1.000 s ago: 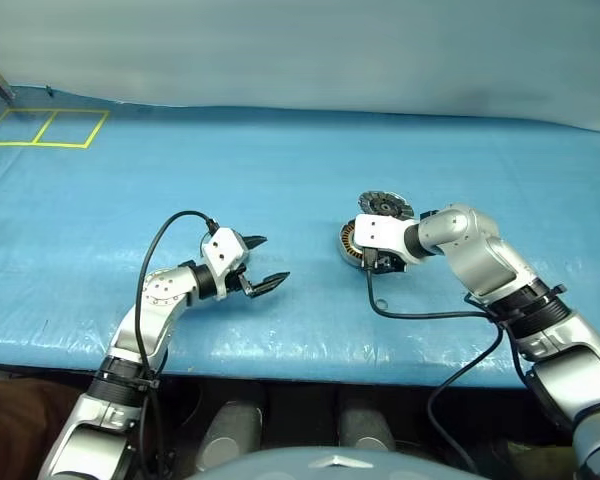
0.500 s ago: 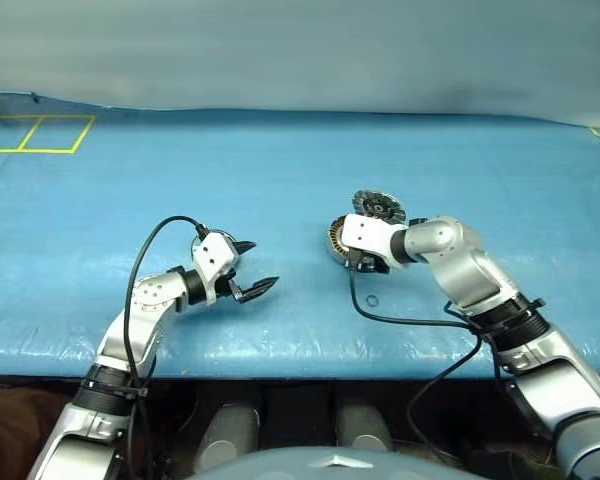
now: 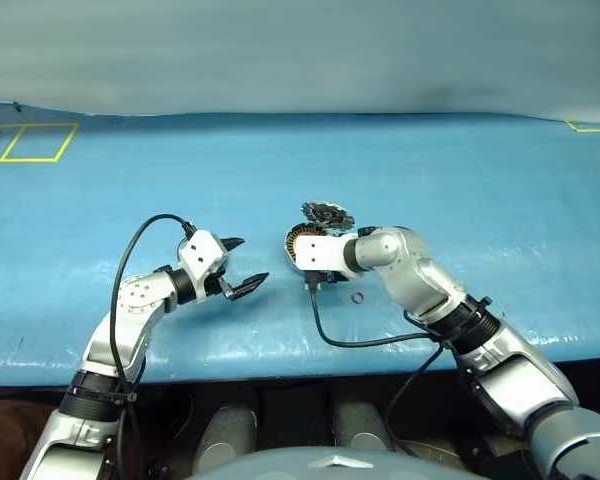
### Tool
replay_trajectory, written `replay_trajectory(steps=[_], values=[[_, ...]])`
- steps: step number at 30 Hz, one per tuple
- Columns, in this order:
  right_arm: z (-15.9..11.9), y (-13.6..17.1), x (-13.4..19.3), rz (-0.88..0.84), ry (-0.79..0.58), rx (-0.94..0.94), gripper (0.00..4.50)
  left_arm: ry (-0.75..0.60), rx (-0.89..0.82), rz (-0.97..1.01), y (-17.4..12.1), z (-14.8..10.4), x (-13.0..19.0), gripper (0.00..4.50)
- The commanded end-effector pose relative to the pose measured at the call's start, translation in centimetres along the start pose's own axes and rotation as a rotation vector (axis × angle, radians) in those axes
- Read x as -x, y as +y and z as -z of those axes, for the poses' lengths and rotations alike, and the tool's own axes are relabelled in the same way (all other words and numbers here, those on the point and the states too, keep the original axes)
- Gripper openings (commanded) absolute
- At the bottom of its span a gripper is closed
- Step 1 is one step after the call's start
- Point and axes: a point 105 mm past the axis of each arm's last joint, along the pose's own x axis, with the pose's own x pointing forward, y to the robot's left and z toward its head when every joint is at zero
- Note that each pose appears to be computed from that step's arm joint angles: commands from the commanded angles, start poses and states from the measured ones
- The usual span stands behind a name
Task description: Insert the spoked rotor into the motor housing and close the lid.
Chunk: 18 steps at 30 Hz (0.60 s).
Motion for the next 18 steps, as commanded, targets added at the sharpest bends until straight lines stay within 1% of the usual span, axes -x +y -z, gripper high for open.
replay_trajectory(steps=[1, 7, 12, 16, 18], values=[[-2.0, 1.1, -1.1, -0.062, -0.051, 0.062, 2.25, -0.045, -0.032, -0.009, 0.1, -1.5, 0.2, 4.5], [-3.2, 0.9, -1.6, -0.08, -0.061, 0.118, 2.25, -0.046, -0.03, -0.016, 0.1, -1.5, 0.3, 4.5], [-2.9, 0.6, -2.2, -0.091, -0.038, 0.128, 2.25, -0.047, -0.029, -0.021, 0.1, -1.5, 0.4, 4.5], [-3.7, 0.4, -2.5, -0.087, -0.068, 0.111, 2.25, -0.047, -0.028, -0.03, 0.1, -1.5, 0.6, 4.5], [-3.5, 0.6, -2.6, -0.098, -0.06, 0.121, 2.25, -0.047, -0.028, -0.033, 0.1, -1.5, 0.6, 4.5]])
